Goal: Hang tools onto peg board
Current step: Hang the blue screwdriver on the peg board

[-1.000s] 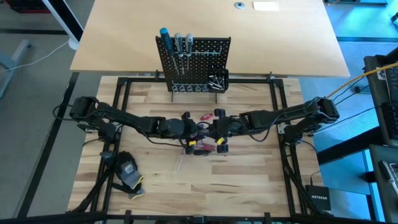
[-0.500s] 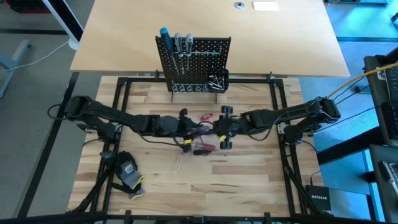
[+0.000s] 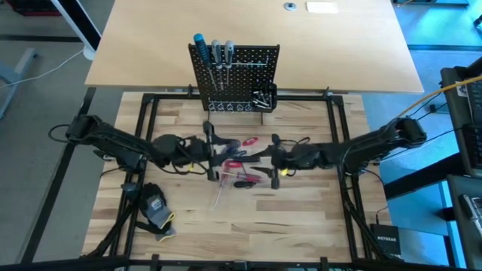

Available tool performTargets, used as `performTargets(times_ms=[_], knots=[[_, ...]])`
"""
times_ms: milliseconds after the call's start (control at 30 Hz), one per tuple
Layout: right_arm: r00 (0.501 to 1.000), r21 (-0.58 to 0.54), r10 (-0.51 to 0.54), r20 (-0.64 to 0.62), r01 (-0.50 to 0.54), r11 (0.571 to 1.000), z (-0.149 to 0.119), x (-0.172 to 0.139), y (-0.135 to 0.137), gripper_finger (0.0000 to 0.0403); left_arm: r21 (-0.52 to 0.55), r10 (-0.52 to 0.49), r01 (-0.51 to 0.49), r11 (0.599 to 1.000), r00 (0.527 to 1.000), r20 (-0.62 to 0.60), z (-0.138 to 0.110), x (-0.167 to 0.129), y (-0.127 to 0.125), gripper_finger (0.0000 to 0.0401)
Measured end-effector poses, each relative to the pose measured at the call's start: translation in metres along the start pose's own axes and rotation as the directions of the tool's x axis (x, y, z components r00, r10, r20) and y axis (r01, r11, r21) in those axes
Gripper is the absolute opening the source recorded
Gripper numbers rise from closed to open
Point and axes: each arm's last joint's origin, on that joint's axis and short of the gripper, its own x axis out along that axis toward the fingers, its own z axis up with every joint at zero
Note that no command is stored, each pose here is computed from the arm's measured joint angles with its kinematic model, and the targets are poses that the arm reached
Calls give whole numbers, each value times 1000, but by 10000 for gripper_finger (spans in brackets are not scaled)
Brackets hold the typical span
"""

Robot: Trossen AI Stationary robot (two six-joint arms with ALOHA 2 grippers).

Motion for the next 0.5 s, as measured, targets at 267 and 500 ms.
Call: performTargets(times_ms=[267, 500], knots=[[934, 95, -62, 353, 31, 995, -3, 28, -2, 189, -18, 8, -6, 1000, 993, 122, 4, -1, 3, 119], [940, 58, -40, 338, 21, 998, 2, 69, -2, 189, -25, -6, 9, 1000, 993, 122, 4, -2, 0, 119]])
